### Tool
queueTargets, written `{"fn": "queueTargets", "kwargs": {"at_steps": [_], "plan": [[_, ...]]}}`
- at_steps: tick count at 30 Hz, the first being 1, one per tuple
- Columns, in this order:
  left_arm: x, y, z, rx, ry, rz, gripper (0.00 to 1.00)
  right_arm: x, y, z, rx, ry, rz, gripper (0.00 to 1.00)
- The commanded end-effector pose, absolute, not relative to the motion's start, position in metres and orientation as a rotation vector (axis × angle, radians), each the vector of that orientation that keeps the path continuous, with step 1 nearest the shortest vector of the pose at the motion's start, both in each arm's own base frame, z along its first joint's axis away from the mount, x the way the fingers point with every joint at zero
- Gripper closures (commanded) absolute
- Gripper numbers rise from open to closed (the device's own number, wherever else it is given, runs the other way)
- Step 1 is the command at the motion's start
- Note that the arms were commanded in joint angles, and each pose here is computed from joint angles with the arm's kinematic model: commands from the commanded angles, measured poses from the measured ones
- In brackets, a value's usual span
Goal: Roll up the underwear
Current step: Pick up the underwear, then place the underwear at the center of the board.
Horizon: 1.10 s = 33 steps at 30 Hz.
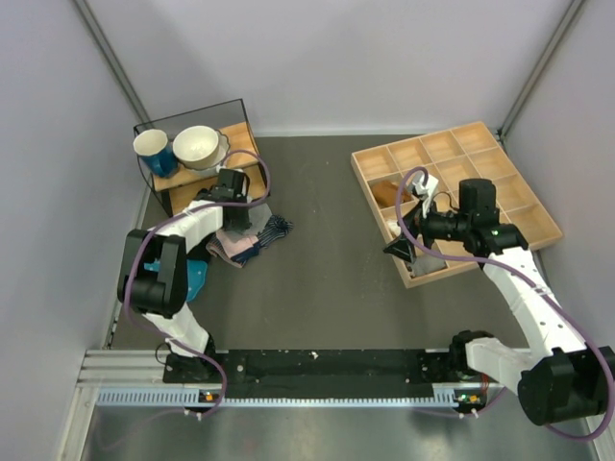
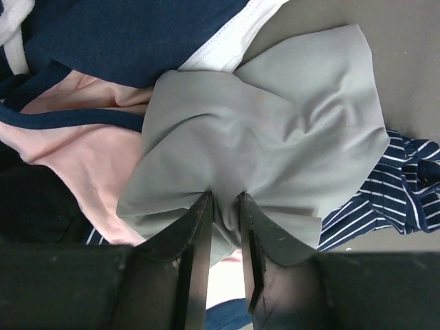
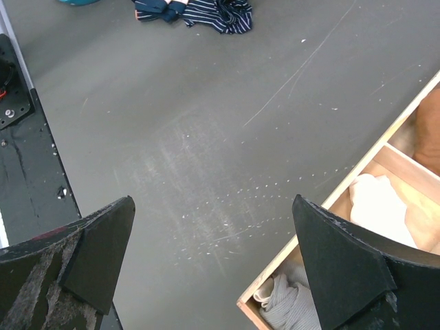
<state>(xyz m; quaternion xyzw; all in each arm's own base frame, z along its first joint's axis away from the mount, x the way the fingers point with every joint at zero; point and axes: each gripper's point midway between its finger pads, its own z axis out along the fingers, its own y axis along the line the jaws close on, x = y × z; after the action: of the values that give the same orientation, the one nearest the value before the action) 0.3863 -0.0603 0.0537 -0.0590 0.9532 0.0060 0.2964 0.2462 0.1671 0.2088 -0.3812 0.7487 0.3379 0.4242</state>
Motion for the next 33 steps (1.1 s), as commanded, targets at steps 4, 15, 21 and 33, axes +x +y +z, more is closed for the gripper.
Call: {"fn": "queueTargets", "kwargs": {"at_steps": [4,15,21,33], "plan": [[0.398,-0.060,0.082,-0.172,2.453,-0.010,0.93,0.249,0.171,0.223,-0.997,1.816,0.821,0.01],[0.358,-0.103,0.172,0.043,2.330,-0.371,1.00,0.249,0.171,0.222,-0.997,1.820,0.818,0.01],[0.307,-0.146,0.210,0.203,2.304,-0.565,1.00,0.249,0.170,0.220,-1.002,1.821,0.810,0.01],[0.190,-0.282,0.262,0.550,2.238,-1.065,1.00,0.257,0.163,0.209,-1.009,1.853,0.747,0.01]]}}
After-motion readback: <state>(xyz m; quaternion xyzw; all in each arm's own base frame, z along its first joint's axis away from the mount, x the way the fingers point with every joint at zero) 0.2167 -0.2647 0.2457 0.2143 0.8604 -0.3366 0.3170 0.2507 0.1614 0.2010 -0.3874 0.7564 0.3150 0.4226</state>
